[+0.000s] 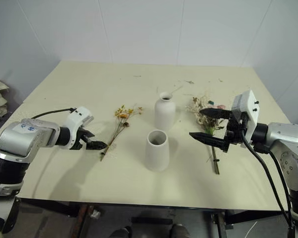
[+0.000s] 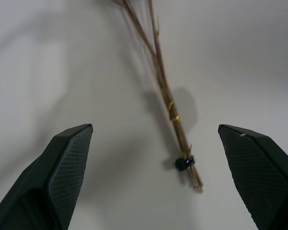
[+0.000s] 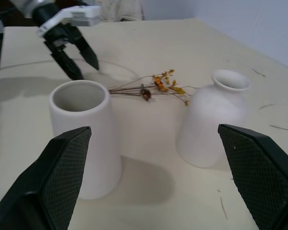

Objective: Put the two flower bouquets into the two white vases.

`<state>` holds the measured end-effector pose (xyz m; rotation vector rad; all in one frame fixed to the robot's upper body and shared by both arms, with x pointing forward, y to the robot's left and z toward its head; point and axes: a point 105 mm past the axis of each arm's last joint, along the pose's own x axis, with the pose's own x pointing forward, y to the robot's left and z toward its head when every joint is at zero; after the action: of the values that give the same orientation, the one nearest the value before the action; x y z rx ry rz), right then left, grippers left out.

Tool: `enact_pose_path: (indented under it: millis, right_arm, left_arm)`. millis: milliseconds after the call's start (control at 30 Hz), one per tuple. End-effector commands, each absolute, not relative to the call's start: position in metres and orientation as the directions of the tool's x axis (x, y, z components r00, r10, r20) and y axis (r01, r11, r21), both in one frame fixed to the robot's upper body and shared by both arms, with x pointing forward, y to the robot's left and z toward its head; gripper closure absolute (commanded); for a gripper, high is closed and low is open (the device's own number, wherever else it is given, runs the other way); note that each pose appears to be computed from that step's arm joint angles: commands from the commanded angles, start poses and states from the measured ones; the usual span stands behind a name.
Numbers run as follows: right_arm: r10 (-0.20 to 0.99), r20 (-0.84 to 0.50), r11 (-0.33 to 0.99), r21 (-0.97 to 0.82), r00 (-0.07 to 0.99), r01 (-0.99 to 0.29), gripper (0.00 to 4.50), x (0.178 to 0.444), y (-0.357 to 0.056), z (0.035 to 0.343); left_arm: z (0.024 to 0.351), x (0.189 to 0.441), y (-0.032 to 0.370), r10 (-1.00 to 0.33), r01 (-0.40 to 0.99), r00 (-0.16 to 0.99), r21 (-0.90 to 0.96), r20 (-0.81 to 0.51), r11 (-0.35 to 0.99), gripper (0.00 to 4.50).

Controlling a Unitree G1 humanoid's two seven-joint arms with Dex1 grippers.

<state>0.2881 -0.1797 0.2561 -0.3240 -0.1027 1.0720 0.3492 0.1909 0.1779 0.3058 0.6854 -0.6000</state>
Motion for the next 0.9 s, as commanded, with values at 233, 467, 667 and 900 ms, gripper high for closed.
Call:
enact_pose_path:
  millis: [233,467,667,900]
  right_arm:
    - [0.863,-0.051,0.446,-0.386,0.502,-0.808,0.0,0.285,-0.183,0.27]
    - [0.847,-0.045,0.475,-0.384,0.53,-0.792,0.0,0.284,-0.184,0.271]
    - [0.835,-0.043,0.493,-0.388,0.549,-0.779,0.0,0.282,-0.187,0.273]
    - [0.827,-0.038,0.505,-0.388,0.561,-0.771,0.0,0.28,-0.189,0.274]
  left_arm:
    - [0.176,0.372,0.172,-0.376,0.603,0.611,0.103,-0.697,0.791,0.02]
    - [0.159,0.378,0.174,-0.318,0.626,0.57,0.151,-0.758,0.765,1.23]
    - [0.158,0.384,0.174,-0.314,0.626,0.573,0.157,-0.757,0.764,3.09]
    - [0.163,0.388,0.173,-0.322,0.625,0.587,0.162,-0.743,0.764,4.45]
